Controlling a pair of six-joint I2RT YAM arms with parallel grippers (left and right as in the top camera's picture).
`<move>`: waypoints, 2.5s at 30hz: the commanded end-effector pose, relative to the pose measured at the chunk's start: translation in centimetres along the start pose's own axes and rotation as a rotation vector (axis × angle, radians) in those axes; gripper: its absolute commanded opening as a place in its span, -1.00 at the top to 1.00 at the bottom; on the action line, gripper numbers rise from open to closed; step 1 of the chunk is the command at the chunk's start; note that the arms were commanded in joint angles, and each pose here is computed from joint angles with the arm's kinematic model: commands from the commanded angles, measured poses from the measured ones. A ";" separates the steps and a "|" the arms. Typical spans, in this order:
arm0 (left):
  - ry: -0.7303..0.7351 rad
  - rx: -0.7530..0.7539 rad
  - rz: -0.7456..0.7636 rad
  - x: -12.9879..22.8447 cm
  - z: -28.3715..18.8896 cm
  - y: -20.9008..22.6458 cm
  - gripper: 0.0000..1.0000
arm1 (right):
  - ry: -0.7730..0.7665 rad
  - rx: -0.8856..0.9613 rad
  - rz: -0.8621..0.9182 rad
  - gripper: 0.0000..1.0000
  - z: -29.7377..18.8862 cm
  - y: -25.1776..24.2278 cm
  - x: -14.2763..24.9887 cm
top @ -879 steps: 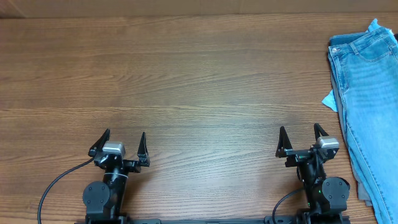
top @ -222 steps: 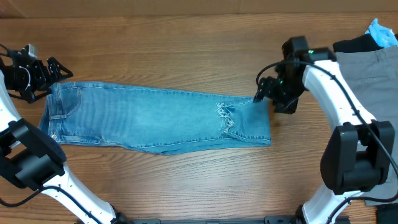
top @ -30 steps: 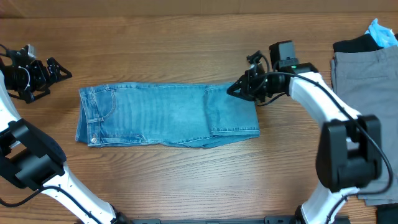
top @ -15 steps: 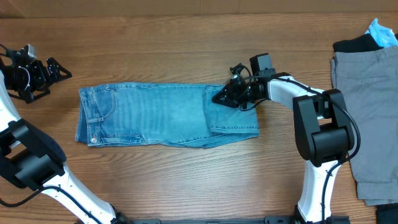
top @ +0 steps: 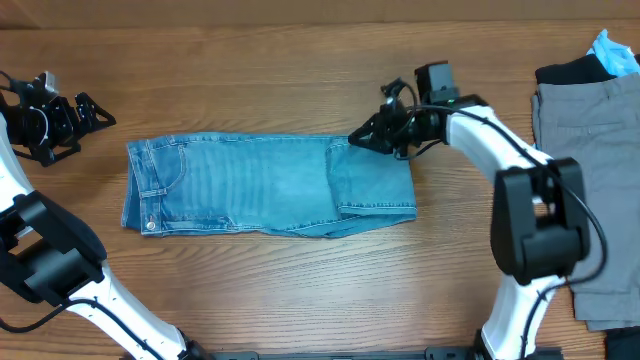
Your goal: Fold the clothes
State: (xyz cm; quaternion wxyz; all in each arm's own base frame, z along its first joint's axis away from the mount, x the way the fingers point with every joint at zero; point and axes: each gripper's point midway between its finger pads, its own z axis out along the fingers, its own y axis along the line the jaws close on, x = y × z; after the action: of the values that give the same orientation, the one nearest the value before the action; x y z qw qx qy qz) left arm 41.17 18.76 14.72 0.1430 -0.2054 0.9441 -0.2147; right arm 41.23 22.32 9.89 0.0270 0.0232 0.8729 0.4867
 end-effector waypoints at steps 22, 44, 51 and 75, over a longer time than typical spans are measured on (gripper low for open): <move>-0.008 0.001 0.010 -0.5 0.2 -0.3 -1.00 | 0.262 0.087 0.265 0.92 4.9 -7.3 10.7; -0.005 0.002 0.007 -0.4 0.2 -0.3 -0.99 | -0.087 0.462 0.068 -0.71 -11.8 -11.2 3.5; -0.009 0.001 0.010 -0.5 0.2 -0.3 -1.00 | -0.034 0.471 0.015 -0.88 -10.2 -13.9 3.9; -0.002 0.001 0.007 -0.4 0.2 -0.3 -1.00 | 0.104 0.393 0.154 0.81 -3.7 -13.6 6.3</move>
State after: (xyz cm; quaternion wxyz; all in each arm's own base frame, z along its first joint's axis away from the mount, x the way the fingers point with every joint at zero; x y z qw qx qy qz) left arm 41.21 18.79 14.72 0.1440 -0.2049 0.9441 -0.2142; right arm 34.33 13.40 0.96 -0.0543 0.0371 0.9412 0.3314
